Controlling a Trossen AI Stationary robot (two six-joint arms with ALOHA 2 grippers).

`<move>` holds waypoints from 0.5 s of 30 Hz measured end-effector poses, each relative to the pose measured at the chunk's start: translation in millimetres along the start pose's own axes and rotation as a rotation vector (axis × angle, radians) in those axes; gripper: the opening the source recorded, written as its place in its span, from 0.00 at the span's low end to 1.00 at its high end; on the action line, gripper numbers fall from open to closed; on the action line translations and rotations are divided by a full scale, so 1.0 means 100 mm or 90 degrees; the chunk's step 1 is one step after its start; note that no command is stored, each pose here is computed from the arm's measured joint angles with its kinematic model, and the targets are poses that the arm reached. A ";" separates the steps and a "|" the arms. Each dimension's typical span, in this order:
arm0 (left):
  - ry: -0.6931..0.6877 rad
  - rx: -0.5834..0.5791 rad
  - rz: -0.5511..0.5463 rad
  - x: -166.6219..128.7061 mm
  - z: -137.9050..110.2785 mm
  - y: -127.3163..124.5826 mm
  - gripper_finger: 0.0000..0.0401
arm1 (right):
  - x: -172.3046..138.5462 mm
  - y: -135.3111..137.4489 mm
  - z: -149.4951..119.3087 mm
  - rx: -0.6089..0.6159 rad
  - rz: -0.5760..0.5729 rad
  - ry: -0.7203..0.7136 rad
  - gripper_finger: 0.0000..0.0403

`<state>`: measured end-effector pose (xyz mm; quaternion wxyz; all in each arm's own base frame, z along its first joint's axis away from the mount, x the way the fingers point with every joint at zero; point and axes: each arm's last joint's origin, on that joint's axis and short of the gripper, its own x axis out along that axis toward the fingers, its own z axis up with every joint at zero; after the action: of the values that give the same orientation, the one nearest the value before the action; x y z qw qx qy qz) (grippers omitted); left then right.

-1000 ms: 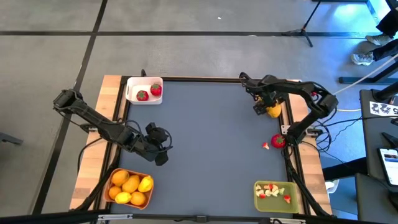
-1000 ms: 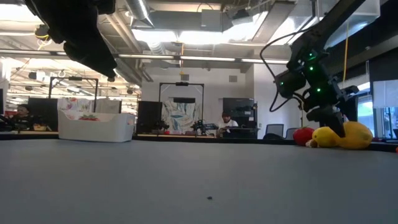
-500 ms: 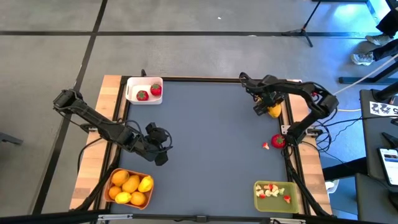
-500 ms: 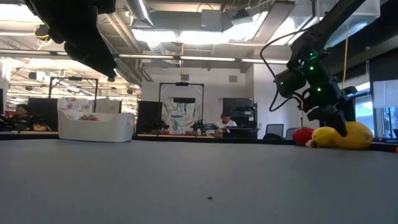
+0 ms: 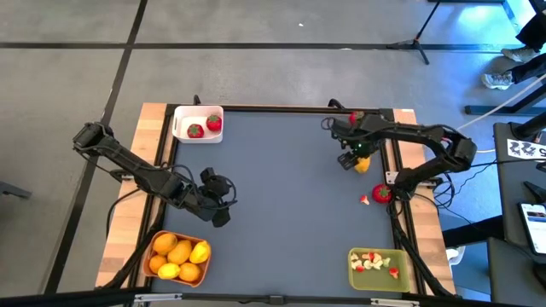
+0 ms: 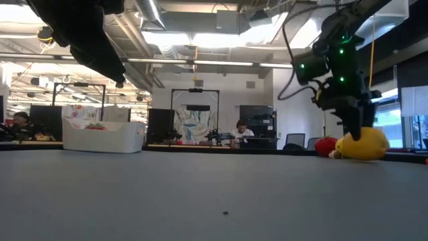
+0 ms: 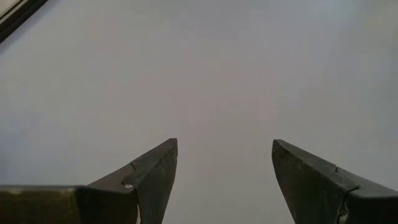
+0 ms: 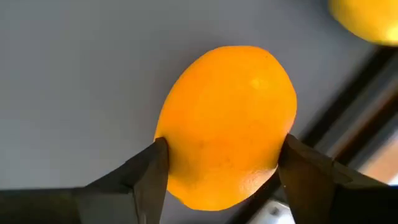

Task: Sort produce into baskets
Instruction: Put yellow the lemon into the orange bin

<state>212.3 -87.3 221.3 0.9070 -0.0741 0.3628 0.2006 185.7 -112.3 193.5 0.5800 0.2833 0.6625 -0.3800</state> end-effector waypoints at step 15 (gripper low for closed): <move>0.000 -0.002 0.000 0.00 0.00 0.00 0.64 | -0.22 0.95 -0.28 -0.200 0.164 -0.238 0.62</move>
<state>212.3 -87.3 221.3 0.9068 -0.0758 0.3626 0.2011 251.7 -35.6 199.6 0.7727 0.1966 0.5533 -0.2411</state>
